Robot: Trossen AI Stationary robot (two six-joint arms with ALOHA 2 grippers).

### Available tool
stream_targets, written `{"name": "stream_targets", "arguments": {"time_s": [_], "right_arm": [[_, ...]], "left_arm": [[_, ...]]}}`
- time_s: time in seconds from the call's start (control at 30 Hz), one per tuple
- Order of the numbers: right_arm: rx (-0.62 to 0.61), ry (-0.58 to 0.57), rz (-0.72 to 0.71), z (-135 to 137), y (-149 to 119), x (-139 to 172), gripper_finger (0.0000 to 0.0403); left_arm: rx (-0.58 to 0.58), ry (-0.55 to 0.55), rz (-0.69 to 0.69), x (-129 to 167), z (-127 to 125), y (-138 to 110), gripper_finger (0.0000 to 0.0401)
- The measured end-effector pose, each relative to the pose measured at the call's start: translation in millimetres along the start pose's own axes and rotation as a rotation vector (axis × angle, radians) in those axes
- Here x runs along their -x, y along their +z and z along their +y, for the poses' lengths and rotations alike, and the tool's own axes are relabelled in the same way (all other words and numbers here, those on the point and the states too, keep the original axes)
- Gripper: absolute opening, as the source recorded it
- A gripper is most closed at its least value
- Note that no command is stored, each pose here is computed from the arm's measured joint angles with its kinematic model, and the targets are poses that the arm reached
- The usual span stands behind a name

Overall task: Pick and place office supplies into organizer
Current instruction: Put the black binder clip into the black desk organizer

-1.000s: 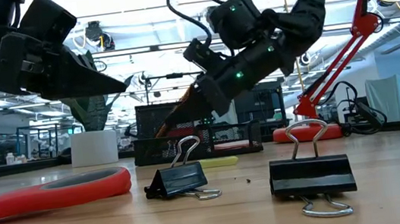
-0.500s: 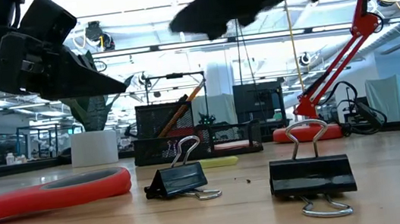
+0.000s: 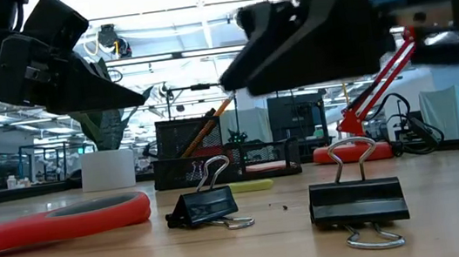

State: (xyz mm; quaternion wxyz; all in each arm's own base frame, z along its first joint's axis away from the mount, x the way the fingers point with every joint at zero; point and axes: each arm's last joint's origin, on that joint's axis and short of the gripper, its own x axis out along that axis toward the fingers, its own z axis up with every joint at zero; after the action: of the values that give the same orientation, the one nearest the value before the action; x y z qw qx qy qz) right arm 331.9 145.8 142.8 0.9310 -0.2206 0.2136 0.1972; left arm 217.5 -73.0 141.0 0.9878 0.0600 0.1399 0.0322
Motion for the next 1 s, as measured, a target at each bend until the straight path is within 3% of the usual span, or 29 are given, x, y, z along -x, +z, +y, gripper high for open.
{"name": "stream_targets", "arguments": {"time_s": [0.3, 1.0], "right_arm": [[-0.005, 0.140, -0.040, 8.7, -5.4, -25.0, 0.0150], [-0.036, 0.137, -0.052, 9.5, -6.3, -38.5, 0.0146]], "left_arm": [[-0.014, 0.001, 0.004, 0.0, 0.0, -0.4, 0.0037], [-0.028, 0.002, 0.006, 0.0, 0.0, -0.7, 0.0037]]}}
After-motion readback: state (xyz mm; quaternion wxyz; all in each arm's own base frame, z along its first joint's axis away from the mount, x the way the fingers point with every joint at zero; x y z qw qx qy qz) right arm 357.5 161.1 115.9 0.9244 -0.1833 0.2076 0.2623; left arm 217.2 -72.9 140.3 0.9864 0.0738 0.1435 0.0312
